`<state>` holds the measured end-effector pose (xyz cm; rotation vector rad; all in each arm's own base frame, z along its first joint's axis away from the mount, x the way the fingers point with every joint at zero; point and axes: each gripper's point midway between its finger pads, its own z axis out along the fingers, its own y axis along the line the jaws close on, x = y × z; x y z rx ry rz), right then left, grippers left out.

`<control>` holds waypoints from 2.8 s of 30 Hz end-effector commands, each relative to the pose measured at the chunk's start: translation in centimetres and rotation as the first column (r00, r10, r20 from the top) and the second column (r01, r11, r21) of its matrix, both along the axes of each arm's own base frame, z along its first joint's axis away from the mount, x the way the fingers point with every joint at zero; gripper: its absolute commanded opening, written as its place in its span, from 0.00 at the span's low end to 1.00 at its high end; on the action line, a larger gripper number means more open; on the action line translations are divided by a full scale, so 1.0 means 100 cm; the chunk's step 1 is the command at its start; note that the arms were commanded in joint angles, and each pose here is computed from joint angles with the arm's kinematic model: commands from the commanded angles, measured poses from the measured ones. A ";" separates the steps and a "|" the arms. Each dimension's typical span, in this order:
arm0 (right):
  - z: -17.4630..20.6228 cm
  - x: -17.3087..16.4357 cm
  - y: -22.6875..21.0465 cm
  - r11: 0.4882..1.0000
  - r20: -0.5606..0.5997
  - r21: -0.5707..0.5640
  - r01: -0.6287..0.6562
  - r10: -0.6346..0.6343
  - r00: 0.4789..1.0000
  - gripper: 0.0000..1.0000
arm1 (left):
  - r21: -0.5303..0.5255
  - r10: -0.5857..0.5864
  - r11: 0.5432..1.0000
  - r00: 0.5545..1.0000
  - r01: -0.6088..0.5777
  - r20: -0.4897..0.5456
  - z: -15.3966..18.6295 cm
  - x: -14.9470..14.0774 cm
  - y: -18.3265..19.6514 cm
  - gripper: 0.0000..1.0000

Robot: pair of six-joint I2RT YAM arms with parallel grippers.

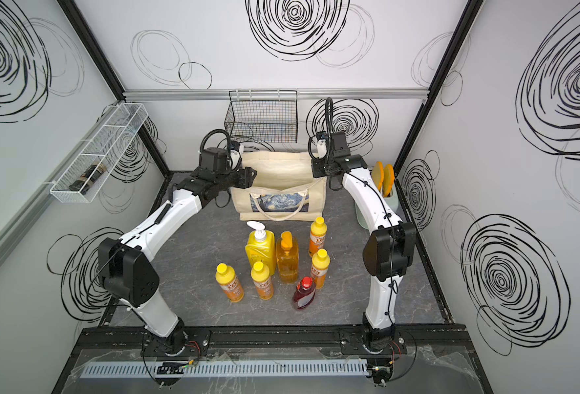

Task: Pack dish soap into the shopping bag
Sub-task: Adjust the shopping bag at the center of the board.

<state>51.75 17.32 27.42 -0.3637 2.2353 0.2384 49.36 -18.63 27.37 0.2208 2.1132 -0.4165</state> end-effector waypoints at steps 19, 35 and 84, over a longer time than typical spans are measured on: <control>0.032 -0.053 -0.027 0.997 0.074 -0.065 0.029 -0.024 0.997 0.03 | -0.122 0.156 0.981 0.987 -0.150 0.037 0.011 0.010 0.066 0.00; 0.042 -0.035 -0.041 0.984 -0.076 0.141 0.105 -0.095 0.993 0.82 | -0.172 0.151 0.978 0.969 -0.117 0.196 0.036 -0.028 0.038 0.00; -0.006 -0.018 0.004 0.984 -0.185 0.175 0.011 0.022 0.983 0.76 | -0.206 0.056 0.978 0.986 -0.023 0.157 0.032 -0.033 0.025 0.00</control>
